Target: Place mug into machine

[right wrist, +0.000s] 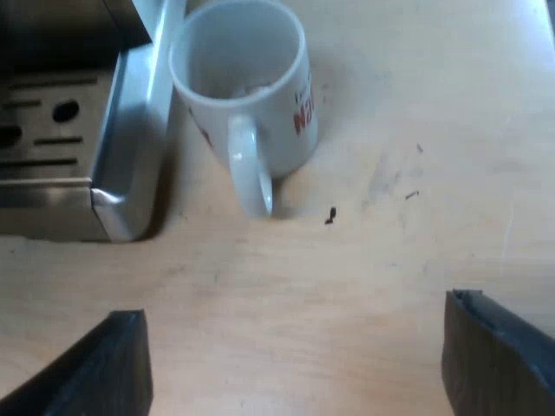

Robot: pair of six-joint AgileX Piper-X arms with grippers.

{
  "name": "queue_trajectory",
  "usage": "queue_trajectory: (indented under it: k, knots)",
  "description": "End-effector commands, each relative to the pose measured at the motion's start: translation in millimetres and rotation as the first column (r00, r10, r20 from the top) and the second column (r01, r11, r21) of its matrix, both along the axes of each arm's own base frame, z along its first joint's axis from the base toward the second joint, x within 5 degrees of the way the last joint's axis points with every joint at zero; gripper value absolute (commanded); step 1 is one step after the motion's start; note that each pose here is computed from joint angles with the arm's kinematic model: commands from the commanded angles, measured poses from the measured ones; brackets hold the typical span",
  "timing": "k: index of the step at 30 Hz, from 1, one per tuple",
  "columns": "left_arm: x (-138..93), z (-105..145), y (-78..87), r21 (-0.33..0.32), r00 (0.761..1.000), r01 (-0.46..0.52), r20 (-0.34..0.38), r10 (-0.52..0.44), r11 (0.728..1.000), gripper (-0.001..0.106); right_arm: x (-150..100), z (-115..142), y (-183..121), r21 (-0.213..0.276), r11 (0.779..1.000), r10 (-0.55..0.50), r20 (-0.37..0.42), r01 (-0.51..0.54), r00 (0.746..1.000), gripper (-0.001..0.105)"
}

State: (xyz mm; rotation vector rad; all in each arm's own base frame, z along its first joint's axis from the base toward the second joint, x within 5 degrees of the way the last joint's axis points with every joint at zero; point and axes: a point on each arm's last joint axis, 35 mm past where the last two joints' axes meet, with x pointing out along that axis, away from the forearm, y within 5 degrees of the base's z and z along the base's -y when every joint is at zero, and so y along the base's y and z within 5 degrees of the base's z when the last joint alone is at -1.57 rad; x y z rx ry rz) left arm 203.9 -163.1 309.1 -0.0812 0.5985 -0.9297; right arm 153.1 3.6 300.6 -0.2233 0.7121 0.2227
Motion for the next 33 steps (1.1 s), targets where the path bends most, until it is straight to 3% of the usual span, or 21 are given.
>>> queue_trajectory:
  k: [1, 9, 16, 20, 23, 27, 33]
  knots:
    - [2, 4, -0.8, -0.023, 1.0, -0.013, 0.008, 0.013, 1.0, 0.081, 1, -14, 0, 0.008, 1.0, -0.002, -0.016, 0.002, 1.0, 0.07]
    - [2, 6, -1.4, -0.036, 1.0, -0.012, 0.026, 0.013, 0.999, 0.081, 1, -56, 0, 0.025, 1.0, -0.014, -0.037, 0.015, 0.999, 0.07]
    - [2, 6, -1.4, -0.036, 1.0, -0.012, 0.026, 0.013, 0.999, 0.081, 3, -82, 1, 0.03, 1.0, -0.005, 0.012, 0.005, 1.0, 0.07]
    - [2, 6, -1.4, -0.036, 1.0, -0.012, 0.026, 0.013, 0.999, 0.081, 7, -90, 11, 0.027, 0.998, 0.059, 0.04, -0.06, 0.997, 0.07]
    - [2, 6, -1.4, -0.036, 1.0, -0.012, 0.026, 0.013, 0.999, 0.081, 12, -100, 25, -0.022, 0.995, 0.102, 0.057, -0.101, 0.993, 0.07]
    - [2, 6, -1.4, -0.036, 1.0, -0.012, 0.026, 0.013, 0.999, 0.081, 18, -110, 39, -0.082, 0.994, 0.085, 0.096, -0.077, 0.992, 0.07]
    - [2, 6, -1.5, -0.038, 1.0, -0.009, 0.025, 0.01, 0.999, 0.081, 35, -118, 52, -0.035, 0.999, -0.014, 0.172, 0.02, 0.985, 0.07]
